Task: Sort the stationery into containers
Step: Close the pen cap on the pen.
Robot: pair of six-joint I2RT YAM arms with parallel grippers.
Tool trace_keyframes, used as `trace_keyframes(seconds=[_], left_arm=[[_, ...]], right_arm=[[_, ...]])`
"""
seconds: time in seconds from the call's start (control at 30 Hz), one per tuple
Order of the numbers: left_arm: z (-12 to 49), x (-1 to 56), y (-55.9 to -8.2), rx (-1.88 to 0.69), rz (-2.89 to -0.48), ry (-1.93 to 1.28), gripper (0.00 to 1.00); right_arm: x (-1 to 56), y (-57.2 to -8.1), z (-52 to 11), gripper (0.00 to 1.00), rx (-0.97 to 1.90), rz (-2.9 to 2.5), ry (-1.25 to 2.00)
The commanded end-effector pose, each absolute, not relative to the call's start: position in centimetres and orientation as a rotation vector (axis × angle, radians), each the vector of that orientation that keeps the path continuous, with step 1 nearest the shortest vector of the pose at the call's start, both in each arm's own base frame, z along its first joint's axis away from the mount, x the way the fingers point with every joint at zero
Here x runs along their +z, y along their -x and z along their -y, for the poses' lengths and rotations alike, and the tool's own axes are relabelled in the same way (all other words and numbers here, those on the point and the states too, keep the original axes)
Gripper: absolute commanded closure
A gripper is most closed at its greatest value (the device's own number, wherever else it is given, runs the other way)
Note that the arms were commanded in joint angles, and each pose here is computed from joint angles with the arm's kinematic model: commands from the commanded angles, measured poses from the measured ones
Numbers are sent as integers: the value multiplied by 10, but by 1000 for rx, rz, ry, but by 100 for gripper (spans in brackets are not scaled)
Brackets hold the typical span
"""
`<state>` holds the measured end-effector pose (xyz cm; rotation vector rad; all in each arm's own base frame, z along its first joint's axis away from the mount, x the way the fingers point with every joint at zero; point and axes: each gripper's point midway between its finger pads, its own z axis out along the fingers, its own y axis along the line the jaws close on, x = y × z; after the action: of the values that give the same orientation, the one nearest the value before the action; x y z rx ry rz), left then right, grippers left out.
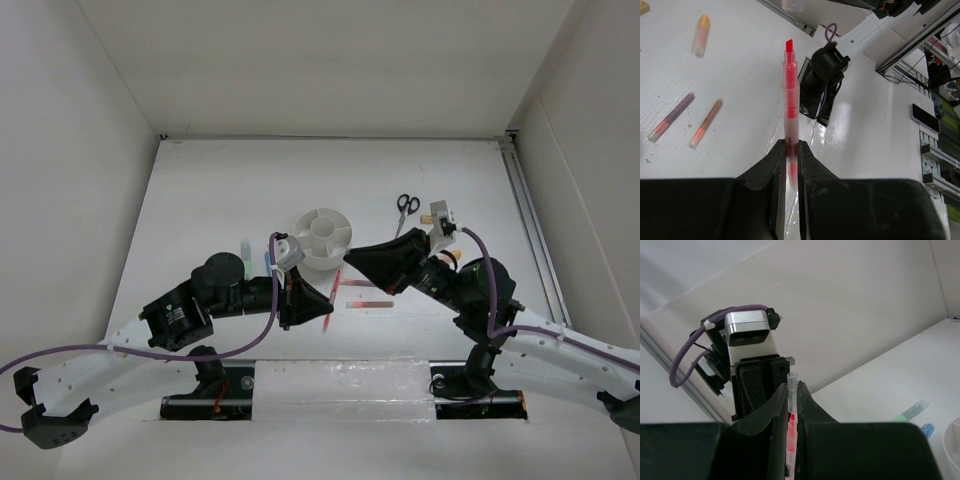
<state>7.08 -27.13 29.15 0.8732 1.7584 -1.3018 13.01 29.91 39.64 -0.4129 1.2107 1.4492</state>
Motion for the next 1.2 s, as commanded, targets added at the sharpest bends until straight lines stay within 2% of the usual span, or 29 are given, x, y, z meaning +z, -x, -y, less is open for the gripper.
trace_keyframes(seconds=[0.0, 1.17], left_arm=[[274, 302, -71, -1324, -1693, -885, 100], [274, 307, -71, -1327, -1683, -883, 100]], right_arm=[[407, -124, -299, 100, 1487, -1155, 408], [404, -121, -300, 100, 1514, -1152, 410]])
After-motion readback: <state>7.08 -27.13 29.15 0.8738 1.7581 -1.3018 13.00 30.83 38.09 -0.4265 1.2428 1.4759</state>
